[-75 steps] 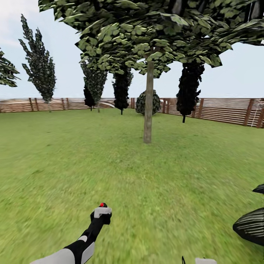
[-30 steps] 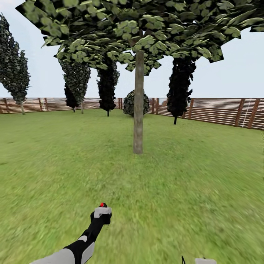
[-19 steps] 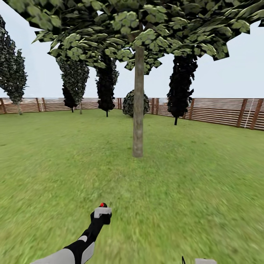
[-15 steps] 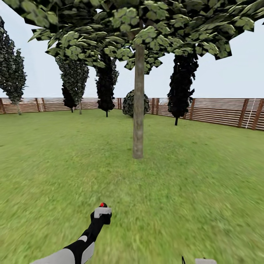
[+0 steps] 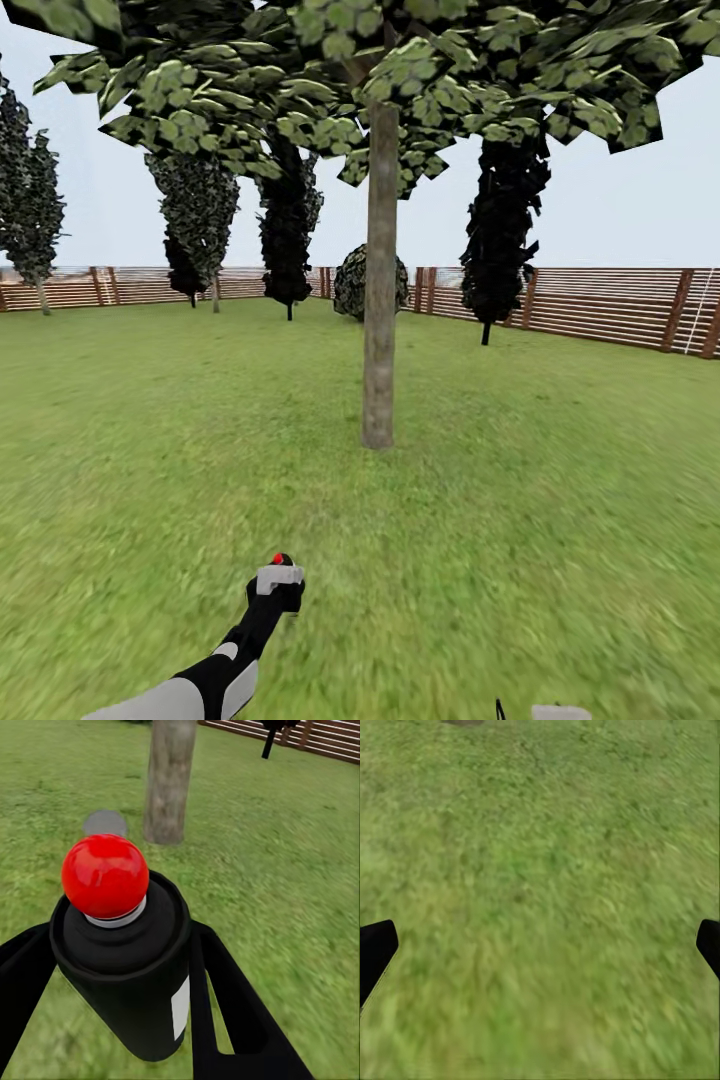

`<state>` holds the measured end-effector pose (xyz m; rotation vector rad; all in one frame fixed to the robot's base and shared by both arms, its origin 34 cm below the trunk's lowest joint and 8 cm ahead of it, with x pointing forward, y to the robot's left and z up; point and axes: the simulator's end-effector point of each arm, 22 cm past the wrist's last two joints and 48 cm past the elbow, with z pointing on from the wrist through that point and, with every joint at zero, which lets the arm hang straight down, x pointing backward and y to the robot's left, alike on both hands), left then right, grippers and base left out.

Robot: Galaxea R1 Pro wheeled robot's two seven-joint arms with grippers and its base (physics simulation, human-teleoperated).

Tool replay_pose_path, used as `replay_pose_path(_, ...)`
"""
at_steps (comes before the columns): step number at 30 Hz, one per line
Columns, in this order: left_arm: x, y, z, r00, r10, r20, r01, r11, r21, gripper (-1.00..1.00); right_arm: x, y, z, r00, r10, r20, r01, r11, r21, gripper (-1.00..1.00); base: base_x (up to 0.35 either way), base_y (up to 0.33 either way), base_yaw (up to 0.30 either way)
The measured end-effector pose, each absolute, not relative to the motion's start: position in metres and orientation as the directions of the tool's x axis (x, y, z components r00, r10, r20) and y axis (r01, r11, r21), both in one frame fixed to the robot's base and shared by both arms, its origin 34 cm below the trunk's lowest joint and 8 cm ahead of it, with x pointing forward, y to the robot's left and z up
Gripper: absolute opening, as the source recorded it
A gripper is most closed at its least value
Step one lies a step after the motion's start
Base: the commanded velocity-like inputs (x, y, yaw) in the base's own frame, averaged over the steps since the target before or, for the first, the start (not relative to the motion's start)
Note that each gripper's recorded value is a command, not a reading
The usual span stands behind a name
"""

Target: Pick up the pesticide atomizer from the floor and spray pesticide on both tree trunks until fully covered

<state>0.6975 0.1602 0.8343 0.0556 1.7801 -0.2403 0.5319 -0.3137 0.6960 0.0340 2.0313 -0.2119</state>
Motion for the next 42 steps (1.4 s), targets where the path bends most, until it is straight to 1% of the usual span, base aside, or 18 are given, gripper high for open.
replay_pose_path(21,0.696,0.16,0.824,-0.241,-0.093,-0.966,0.165,0.977,-0.135,-1.0,0.528,-0.313,0.689,-0.469,-0.068,-0.881,0.114,0.984,-0.136,1.0,0.7,0.0,0.0)
replay_pose_path(26,0.697,0.16,0.824,-0.241,-0.093,-0.966,0.165,0.977,-0.135,-1.0,0.529,-0.313,0.689,-0.47,-0.068,-0.88,0.114,0.984,-0.136,1.0,0.344,0.0,0.0)
replay_pose_path(29,0.697,0.161,0.823,-0.241,-0.095,-0.966,0.163,0.977,-0.137,-1.0,0.529,-0.313,0.688,-0.47,-0.067,-0.88,0.114,0.984,-0.136,1.0,0.188,0.0,0.0)
replay_pose_path(42,0.699,0.166,0.826,-0.233,-0.094,-0.968,0.157,0.979,-0.133,-1.0,0.53,-0.319,0.691,-0.465,-0.072,-0.882,0.122,0.982,-0.144,1.0,0.019,0.0,0.0)
